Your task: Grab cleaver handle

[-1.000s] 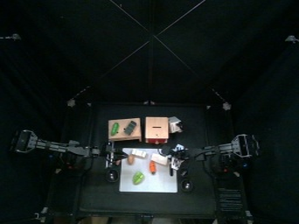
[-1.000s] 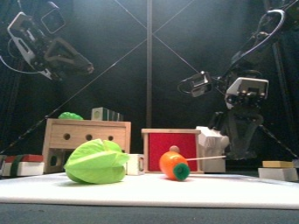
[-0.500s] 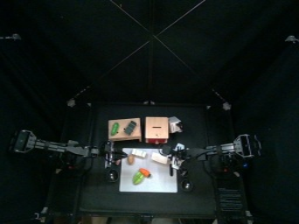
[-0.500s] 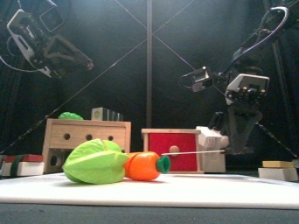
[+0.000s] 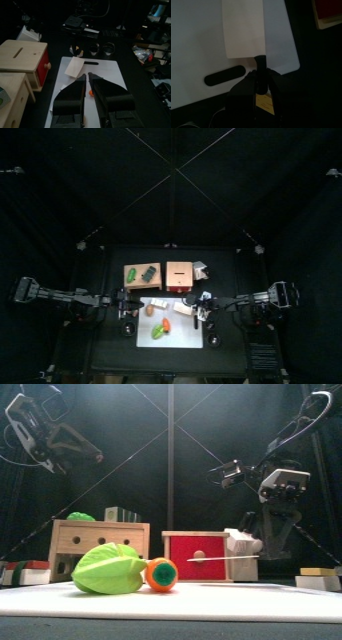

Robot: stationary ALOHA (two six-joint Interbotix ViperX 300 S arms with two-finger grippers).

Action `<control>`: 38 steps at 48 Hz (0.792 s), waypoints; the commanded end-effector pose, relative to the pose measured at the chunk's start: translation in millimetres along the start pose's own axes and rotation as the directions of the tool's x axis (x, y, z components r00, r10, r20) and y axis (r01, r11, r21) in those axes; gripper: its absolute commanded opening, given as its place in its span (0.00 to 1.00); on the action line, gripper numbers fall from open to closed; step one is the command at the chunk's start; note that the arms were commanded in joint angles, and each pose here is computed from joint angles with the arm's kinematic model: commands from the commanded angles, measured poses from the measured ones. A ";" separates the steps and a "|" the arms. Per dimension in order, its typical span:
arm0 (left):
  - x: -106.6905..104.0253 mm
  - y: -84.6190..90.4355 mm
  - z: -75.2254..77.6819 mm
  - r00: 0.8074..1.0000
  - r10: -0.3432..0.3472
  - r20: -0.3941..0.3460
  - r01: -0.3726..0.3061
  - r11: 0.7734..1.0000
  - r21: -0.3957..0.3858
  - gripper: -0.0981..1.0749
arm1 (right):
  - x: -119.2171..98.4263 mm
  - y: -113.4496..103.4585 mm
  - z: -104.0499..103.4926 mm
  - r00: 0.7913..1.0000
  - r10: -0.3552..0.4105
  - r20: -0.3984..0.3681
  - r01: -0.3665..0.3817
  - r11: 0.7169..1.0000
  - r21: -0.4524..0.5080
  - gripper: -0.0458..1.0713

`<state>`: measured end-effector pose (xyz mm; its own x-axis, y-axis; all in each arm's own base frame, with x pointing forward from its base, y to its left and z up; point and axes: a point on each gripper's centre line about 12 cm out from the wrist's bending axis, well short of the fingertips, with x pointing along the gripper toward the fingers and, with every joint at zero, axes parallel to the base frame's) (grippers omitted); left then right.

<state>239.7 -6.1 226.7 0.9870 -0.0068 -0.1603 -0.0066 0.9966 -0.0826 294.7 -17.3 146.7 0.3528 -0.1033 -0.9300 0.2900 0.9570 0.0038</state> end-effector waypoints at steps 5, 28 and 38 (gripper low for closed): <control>0.6 0.8 4.5 1.000 0.004 0.019 -0.004 1.000 -0.001 0.56 | -10.3 1.0 6.2 0.999 0.011 0.042 -0.011 1.000 0.002 0.40; 0.2 2.3 1.8 1.000 0.013 0.011 -0.013 1.000 -0.017 0.56 | -10.7 1.4 7.7 0.999 0.012 0.044 -0.012 1.000 0.003 0.40; -0.2 2.3 1.5 1.000 0.013 0.011 -0.013 1.000 -0.015 0.56 | -11.0 1.5 8.3 0.999 0.012 0.046 -0.012 1.000 0.001 0.40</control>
<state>237.4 -4.1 222.5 0.9852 0.0048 -0.1715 -0.0216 0.9951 -0.0961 294.7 -17.3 146.7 0.3528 -0.1033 -0.9300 0.2900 0.9570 0.0038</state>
